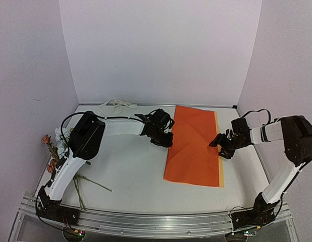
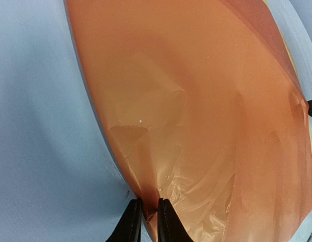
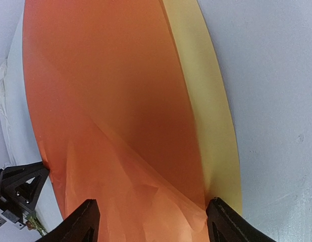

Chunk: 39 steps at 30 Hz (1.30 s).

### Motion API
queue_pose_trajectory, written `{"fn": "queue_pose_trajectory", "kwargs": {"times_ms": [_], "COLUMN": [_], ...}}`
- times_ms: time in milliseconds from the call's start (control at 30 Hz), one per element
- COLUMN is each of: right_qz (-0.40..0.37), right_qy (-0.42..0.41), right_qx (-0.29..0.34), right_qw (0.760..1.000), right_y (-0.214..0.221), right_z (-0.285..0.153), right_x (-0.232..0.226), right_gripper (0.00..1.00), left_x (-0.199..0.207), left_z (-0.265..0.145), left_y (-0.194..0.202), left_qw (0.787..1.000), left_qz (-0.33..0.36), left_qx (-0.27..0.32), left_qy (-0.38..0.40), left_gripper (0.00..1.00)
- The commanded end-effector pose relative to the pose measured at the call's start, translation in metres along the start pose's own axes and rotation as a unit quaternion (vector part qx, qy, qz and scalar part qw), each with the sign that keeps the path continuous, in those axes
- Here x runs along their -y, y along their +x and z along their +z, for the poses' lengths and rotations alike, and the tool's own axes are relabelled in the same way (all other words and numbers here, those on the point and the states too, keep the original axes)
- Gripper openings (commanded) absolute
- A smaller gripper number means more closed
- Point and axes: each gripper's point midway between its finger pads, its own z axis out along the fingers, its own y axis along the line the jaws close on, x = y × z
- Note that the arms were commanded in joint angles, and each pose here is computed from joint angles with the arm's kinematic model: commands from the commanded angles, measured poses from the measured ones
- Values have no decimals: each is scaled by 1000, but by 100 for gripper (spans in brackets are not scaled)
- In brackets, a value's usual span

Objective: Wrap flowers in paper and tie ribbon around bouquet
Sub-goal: Pick up the folded wrapping paper from the center of the board.

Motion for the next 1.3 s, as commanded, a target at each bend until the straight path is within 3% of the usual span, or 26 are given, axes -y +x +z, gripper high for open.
{"fn": "queue_pose_trajectory", "kwargs": {"times_ms": [0, 267, 633, 867, 1067, 1267], "right_qz": [21, 45, 24, 2, -62, -170], "right_qy": [-33, -80, -95, -100, -21, 62], "right_qx": [4, 14, 36, 41, 38, 26], "right_qw": [999, 996, 995, 994, 997, 983], "right_y": [-4, -12, -16, -23, -26, -19], "right_z": [-7, -12, -29, -43, -92, -165], "right_x": [-18, -38, -49, -63, -66, -86], "right_gripper": [71, 52, 33, 0, 0, 0], "left_x": [-22, -23, -26, -21, -3, -14], "left_z": [-1, -1, -2, -10, -45, -100], "left_y": [28, 28, 29, 24, 0, -31], "left_qw": [998, 998, 998, 998, 999, 991], "left_qz": [-9, -10, -11, -14, -39, -124], "left_qx": [-52, -54, -55, -49, -13, 43], "left_qy": [-33, -34, -36, -30, -7, 16], "left_gripper": [15, 15, 15, 17, 27, 34]}}
